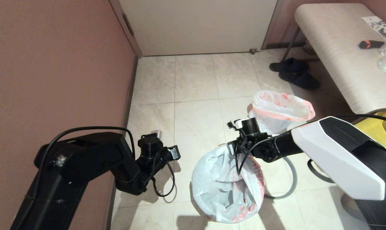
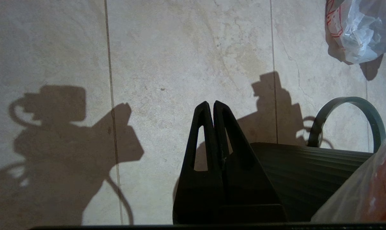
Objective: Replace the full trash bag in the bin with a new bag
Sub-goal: Put the new garbage bag on the trash can
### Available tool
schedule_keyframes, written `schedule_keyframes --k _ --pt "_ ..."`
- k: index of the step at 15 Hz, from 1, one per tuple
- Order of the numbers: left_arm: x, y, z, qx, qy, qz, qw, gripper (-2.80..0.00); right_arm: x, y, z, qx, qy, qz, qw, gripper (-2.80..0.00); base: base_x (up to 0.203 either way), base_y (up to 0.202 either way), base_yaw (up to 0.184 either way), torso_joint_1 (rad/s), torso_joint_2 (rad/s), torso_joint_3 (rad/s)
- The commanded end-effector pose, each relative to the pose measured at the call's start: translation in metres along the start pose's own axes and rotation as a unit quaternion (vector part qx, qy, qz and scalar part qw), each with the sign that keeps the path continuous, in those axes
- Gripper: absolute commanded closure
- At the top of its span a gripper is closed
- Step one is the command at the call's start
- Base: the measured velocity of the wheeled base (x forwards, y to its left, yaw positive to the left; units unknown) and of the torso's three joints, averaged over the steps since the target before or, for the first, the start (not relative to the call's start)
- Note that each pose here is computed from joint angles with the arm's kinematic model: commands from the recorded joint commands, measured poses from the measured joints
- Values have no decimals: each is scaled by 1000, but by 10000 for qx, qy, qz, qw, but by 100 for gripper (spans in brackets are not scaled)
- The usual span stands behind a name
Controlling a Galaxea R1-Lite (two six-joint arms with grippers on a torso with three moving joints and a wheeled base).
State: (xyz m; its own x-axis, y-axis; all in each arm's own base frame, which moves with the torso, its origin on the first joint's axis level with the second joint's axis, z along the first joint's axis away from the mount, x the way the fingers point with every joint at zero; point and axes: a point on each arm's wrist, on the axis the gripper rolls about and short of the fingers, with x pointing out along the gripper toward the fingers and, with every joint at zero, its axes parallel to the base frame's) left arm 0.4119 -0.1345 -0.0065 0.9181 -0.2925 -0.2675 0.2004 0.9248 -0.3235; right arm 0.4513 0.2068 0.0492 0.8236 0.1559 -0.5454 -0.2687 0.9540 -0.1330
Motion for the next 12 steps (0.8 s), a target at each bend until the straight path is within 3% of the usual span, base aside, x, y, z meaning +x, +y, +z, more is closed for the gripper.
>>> schedule_keyframes --k 1,3,6,9,12 --pt "0 0 -1 -12 -19 -5 10000 0 -32 -2 24 263 74 48 9996 0 0 0 0 0 0 0" --pt "0 0 -1 -11 -19 -6 10000 0 -59 -3 37 476 260 85 9985 0 0 0 0 0 0 0" --pt "0 0 -1 -10 -17 -12 10000 0 -100 -5 57 854 176 366 9955 0 0 0 0 0 0 0" --pt "0 0 -1 -10 -17 -12 10000 0 -123 3 46 763 623 514 9938 0 0 0 0 0 0 0" --pt "1 -1 -2 0 -7 -16 10000 0 -120 11 13 525 1448 519 9867 0 0 0 0 0 0 0"
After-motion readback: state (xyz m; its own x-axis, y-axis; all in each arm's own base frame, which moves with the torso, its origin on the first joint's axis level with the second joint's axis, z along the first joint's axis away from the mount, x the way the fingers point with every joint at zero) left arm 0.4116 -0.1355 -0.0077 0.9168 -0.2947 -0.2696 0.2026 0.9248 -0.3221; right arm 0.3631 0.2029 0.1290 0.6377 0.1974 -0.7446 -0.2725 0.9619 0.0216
